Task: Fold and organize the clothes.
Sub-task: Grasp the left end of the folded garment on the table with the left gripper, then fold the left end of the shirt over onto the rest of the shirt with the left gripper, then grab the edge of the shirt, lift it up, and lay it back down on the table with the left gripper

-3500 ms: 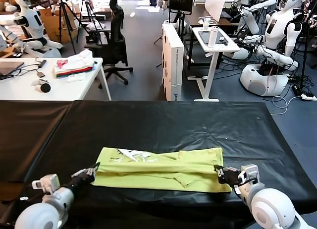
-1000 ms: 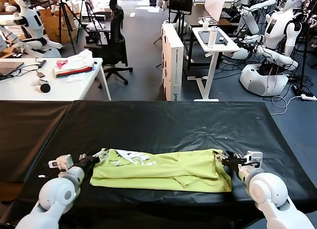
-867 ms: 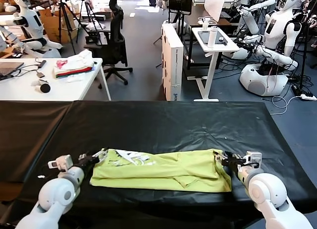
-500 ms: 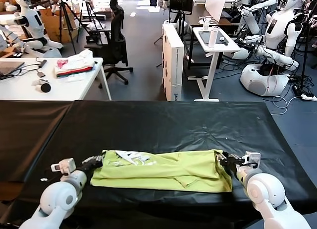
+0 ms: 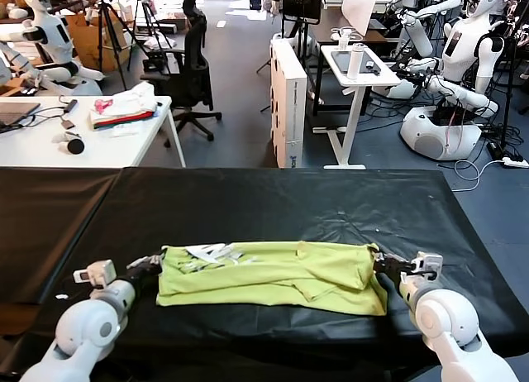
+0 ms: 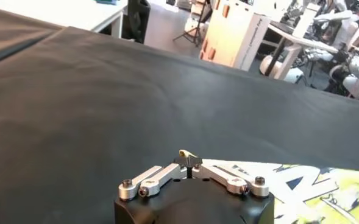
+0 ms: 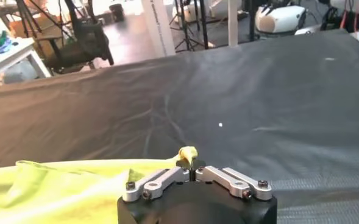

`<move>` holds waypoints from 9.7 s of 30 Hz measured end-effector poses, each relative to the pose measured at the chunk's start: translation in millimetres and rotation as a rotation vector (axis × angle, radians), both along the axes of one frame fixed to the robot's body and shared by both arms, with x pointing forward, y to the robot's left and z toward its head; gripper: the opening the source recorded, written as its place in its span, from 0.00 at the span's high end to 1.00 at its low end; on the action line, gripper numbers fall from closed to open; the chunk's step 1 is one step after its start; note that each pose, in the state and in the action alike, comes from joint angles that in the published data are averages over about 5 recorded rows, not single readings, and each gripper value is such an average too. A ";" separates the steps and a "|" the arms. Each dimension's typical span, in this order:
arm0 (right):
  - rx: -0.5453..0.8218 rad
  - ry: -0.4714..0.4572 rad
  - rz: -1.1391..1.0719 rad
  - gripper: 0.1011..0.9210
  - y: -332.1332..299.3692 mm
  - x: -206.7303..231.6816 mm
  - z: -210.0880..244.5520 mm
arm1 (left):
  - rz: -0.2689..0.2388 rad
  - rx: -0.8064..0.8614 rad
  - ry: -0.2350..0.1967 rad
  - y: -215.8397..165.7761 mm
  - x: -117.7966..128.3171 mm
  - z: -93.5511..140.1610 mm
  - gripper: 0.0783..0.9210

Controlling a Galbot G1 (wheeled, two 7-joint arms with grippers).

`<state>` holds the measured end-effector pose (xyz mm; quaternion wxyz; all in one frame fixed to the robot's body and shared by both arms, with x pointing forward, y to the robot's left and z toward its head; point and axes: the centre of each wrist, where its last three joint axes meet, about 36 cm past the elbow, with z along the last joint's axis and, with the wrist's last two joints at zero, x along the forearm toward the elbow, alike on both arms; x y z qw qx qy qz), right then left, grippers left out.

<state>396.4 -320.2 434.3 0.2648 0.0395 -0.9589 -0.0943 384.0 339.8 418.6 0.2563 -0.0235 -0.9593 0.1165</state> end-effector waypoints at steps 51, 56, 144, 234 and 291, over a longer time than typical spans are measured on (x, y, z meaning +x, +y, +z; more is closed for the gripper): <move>-0.199 -0.625 0.380 0.02 -78.2 -119.6 -30.6 | -0.308 -0.294 0.238 113.6 -10.6 34.7 0.02; -0.200 -0.622 0.381 0.02 -77.7 -121.1 -29.9 | -0.307 -0.292 0.241 110.6 -9.3 31.6 0.02; -0.187 -0.636 0.291 0.02 -33.3 -100.4 -35.3 | -0.130 0.123 0.129 141.8 -26.2 88.6 0.87; -0.261 -0.562 0.099 0.02 -45.9 -138.8 -55.4 | -0.472 -0.555 0.189 -155.4 -11.6 11.4 0.03; -0.021 -0.457 0.367 0.02 54.5 -63.2 -44.3 | -0.170 -0.073 -0.147 -22.3 -48.9 41.9 0.02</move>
